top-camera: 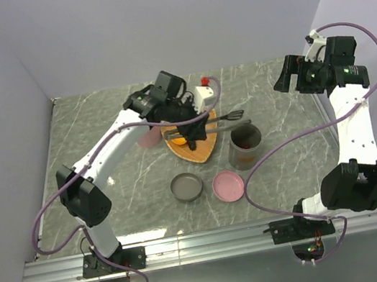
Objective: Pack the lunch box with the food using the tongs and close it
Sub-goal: Place the fake food in the packing box, then pick up the fake food from the plate, then place the fake food in the packing box, then pick up the fake food from the plate.
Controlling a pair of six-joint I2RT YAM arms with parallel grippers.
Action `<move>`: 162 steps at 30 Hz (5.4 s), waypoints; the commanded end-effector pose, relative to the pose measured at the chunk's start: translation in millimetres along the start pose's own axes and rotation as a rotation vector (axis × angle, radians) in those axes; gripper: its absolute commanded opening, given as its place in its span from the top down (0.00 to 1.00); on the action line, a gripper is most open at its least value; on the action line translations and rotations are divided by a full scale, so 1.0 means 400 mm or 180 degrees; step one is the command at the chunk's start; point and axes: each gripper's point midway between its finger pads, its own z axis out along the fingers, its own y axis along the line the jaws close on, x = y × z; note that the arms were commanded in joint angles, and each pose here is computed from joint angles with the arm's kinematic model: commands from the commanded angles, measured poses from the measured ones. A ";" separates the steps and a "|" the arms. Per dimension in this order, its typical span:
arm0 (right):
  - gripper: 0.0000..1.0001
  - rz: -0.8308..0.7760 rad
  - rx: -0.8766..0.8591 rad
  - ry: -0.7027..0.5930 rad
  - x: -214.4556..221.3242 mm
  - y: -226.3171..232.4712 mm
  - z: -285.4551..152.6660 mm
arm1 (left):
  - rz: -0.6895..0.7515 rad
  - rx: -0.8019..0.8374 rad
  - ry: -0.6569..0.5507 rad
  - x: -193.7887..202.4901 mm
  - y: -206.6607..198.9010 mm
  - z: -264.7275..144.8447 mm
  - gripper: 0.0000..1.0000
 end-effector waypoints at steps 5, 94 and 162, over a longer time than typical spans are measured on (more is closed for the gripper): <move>0.00 -0.0083 -0.0032 -0.0142 -0.034 0.008 -0.020 | -0.0175 -0.0339 -0.0294 0.005 0.080 -0.166 0.51; 0.00 -0.0062 -0.0051 -0.0140 -0.036 0.008 -0.012 | -0.0234 -0.0636 -0.0132 -0.030 0.105 -0.193 1.00; 0.00 -0.0078 0.0133 -0.0192 -0.043 -0.009 -0.029 | -0.2452 -0.1694 -0.0116 0.281 0.004 -0.100 0.52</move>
